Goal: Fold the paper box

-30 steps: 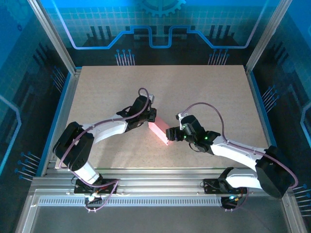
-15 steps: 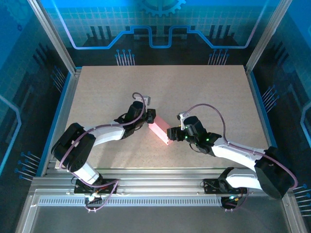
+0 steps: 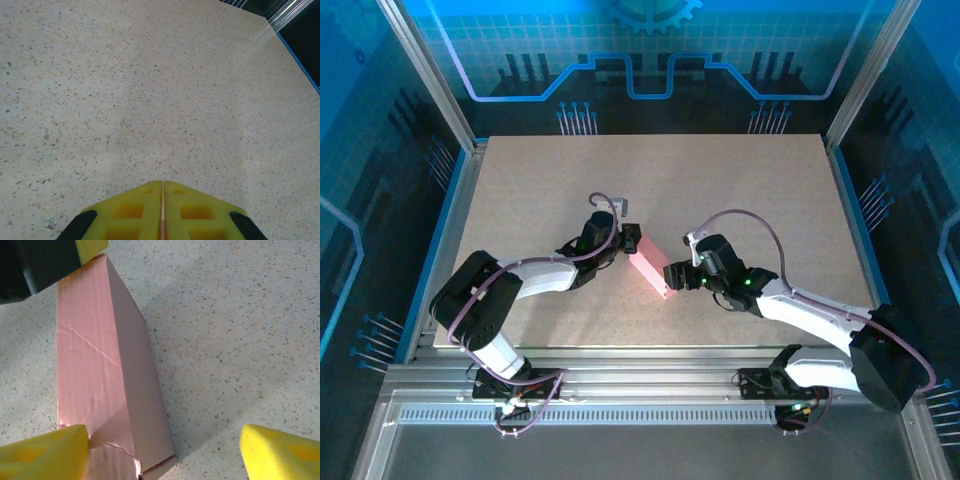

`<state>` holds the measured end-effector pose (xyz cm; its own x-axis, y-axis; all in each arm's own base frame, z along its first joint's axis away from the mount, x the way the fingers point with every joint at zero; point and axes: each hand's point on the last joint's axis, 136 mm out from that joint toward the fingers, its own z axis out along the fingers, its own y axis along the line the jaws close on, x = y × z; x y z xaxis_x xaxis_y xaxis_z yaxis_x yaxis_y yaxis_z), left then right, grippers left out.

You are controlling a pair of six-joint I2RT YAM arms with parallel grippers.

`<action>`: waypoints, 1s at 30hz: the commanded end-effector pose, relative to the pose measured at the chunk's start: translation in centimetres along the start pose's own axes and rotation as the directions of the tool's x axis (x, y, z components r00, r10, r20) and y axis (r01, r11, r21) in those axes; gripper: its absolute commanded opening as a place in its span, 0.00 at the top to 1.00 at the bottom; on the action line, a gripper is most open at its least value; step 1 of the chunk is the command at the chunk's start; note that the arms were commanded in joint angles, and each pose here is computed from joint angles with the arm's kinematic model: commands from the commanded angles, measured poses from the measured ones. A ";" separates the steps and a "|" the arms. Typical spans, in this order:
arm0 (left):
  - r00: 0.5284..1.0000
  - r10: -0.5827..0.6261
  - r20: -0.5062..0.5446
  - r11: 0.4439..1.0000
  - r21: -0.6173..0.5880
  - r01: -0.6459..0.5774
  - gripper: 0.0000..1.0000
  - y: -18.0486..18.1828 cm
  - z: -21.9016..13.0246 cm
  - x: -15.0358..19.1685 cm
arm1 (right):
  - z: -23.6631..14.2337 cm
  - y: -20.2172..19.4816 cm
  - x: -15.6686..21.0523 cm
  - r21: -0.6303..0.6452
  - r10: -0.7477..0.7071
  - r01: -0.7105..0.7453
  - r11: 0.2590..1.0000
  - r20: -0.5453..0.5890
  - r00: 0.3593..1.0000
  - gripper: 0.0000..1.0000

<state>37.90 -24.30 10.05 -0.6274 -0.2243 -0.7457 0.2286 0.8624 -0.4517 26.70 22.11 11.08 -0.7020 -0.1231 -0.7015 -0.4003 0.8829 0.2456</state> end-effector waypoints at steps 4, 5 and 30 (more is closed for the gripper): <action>0.890 -0.002 -0.455 0.970 -0.218 -0.109 0.90 7.3 -2.2 13.7 | -0.7 2.0 -3.1 -0.053 -0.042 0.043 0.998 0.018 0.999 0.16; 0.890 -0.001 -0.456 0.970 -0.217 -0.110 0.90 7.2 -2.1 13.7 | -0.5 2.2 -3.5 -0.059 -0.047 0.048 0.997 0.022 0.999 0.16; 0.901 0.026 -0.433 0.982 -0.156 -0.103 0.85 5.1 -2.2 11.6 | 4.4 2.5 -0.4 -0.034 -0.569 0.569 0.822 -0.106 0.815 0.46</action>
<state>37.81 -24.35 10.31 -0.6425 -0.1866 -0.7432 0.2329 0.8765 -0.4214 28.14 26.99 9.16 -0.4342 -0.5949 -0.6764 -0.7470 0.6575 -0.0987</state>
